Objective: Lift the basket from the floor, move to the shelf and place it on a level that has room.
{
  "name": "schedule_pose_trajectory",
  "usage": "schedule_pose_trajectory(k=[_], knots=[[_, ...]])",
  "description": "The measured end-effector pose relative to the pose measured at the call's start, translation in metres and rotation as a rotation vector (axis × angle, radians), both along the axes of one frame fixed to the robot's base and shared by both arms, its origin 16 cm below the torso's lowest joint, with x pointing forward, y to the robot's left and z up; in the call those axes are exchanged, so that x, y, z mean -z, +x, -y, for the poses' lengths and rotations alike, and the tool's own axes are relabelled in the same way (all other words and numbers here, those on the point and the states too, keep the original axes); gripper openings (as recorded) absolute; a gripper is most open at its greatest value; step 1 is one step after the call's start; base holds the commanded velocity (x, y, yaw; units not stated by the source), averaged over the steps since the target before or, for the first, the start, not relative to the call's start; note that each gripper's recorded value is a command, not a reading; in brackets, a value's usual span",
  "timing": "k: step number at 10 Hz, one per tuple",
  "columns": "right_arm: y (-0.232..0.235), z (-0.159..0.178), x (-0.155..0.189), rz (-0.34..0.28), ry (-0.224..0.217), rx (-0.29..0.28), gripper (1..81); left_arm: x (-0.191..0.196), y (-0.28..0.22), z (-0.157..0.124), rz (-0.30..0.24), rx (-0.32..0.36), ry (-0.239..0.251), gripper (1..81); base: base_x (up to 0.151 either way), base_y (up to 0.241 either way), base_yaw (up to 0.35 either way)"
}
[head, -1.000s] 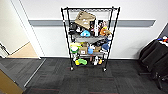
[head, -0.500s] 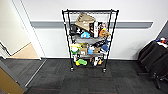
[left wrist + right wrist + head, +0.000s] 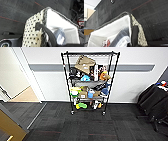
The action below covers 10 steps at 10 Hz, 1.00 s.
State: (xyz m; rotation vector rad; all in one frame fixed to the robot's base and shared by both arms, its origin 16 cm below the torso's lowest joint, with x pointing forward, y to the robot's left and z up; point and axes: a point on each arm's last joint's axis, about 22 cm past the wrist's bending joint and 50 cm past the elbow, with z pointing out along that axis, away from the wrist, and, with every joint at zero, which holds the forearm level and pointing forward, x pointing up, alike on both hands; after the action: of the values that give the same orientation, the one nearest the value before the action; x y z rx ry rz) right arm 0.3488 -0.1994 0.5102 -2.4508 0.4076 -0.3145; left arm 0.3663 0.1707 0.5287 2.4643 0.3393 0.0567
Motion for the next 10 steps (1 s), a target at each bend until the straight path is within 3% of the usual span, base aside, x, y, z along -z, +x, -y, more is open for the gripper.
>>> schedule_pose_trajectory(k=[4,8,10], knots=[[-0.014,0.000,-0.002,-0.009,0.000,0.002,1.0,-0.003,-0.009,0.000,0.003,-0.003,0.000,1.0,0.000,0.000,0.000],[-0.005,-0.014,-0.034,0.070,0.019,-0.011,1.0,-0.032,-0.008,-0.014,0.068,-0.005,0.011,1.0,0.000,0.000,0.000],[-0.011,-0.017,-0.042,0.081,0.025,-0.016,1.0,-0.045,-0.008,-0.015,0.091,0.001,0.006,1.0,0.000,0.000,0.000]])
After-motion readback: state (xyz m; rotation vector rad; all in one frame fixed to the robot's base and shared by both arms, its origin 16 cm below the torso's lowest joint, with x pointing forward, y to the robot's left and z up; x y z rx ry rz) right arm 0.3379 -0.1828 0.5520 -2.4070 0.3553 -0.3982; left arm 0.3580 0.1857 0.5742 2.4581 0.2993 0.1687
